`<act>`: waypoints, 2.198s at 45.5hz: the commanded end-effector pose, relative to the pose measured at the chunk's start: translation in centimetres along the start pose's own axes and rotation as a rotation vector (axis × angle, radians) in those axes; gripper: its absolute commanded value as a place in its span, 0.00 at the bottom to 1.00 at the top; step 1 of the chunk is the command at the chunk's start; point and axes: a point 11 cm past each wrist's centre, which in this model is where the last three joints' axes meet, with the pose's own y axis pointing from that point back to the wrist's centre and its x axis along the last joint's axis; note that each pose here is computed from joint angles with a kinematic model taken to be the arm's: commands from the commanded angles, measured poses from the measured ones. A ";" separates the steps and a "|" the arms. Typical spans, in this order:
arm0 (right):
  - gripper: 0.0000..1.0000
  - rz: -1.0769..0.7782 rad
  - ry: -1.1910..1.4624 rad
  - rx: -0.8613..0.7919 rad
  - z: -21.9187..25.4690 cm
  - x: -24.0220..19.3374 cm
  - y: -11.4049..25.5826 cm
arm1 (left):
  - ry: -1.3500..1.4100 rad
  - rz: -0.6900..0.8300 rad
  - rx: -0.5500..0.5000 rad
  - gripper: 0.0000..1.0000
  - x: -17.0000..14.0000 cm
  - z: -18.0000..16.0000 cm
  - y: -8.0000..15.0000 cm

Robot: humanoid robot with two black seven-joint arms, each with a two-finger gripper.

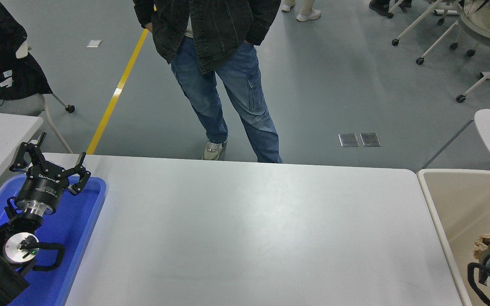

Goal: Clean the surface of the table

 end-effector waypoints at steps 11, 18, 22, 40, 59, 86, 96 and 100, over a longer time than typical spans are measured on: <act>0.98 -0.028 0.091 0.030 -1.5 -1.0 0.1 | 0.000 0.000 0.000 1.00 0.0 0.0 0.0; 0.98 -0.051 0.087 0.059 -3.3 -1.4 0.0 | 0.000 0.000 0.000 1.00 0.0 0.0 0.0; 0.98 -0.068 0.090 0.074 -4.4 -0.9 0.0 | 0.000 0.000 0.000 1.00 0.0 0.0 0.0; 0.98 -0.119 -0.034 0.299 -18.3 2.0 2.1 | 0.000 0.000 0.000 1.00 0.0 0.0 0.0; 0.98 -0.274 -0.156 0.550 -31.4 1.8 8.7 | 0.000 0.000 0.000 1.00 0.0 0.0 0.0; 0.98 -0.572 -0.355 0.859 -36.6 -4.4 16.2 | 0.000 0.000 0.000 1.00 0.0 0.0 0.0; 0.98 -0.593 -0.368 0.830 -33.8 -6.3 14.9 | 0.000 0.000 0.000 1.00 0.0 0.0 0.0; 0.98 -0.601 -0.401 0.789 -31.0 -7.4 13.6 | 0.000 0.000 0.000 1.00 0.0 0.0 0.0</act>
